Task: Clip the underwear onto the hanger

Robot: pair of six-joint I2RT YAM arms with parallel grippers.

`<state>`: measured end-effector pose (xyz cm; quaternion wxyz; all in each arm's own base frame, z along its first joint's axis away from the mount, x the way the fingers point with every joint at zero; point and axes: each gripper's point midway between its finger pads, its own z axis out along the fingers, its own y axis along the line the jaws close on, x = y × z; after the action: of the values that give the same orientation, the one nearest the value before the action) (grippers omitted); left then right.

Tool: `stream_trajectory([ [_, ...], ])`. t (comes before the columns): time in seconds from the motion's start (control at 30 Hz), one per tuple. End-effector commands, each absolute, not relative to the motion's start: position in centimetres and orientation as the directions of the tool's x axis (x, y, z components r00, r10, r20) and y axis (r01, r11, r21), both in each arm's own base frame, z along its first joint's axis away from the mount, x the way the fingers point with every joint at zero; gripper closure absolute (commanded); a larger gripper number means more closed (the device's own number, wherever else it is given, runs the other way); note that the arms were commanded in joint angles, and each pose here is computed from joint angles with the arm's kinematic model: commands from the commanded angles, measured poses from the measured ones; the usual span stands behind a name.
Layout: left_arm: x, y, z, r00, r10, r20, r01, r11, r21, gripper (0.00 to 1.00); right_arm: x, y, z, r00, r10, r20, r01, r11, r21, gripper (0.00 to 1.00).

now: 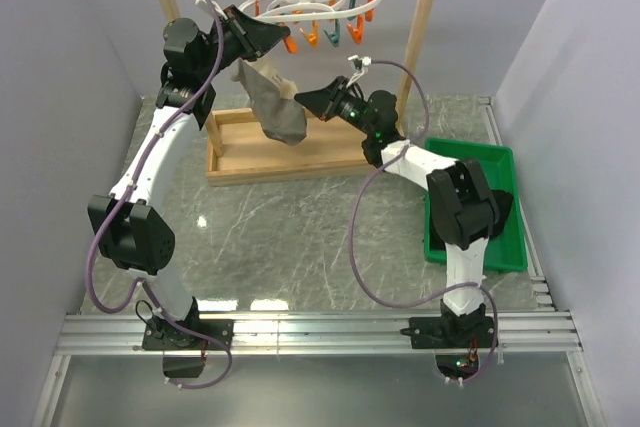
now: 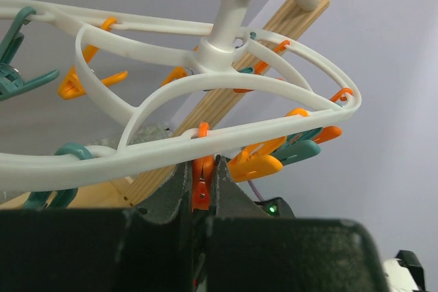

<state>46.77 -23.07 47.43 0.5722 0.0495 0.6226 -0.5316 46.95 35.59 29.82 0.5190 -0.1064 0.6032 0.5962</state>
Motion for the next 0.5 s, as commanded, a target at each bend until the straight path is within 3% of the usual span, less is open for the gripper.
stream_trajectory([
  [0.0,46.4,-22.6,48.0,-0.327,-0.526,-0.785,0.669,0.457,-0.586,1.00,45.7,35.1,31.5,-0.165,0.438,-0.884,-0.822,0.434,0.369,1.00],
  [0.2,46.9,-22.4,47.3,-0.342,-0.519,-0.783,0.650,0.472,-0.596,1.00,43.5,34.8,32.7,0.101,0.386,-0.917,-0.821,0.553,0.142,1.00],
  [0.47,46.8,-22.1,46.8,-0.348,-0.503,-0.791,0.646,0.483,-0.591,1.00,43.0,32.4,38.9,0.492,0.301,-0.817,-0.655,0.746,-0.120,1.00],
])
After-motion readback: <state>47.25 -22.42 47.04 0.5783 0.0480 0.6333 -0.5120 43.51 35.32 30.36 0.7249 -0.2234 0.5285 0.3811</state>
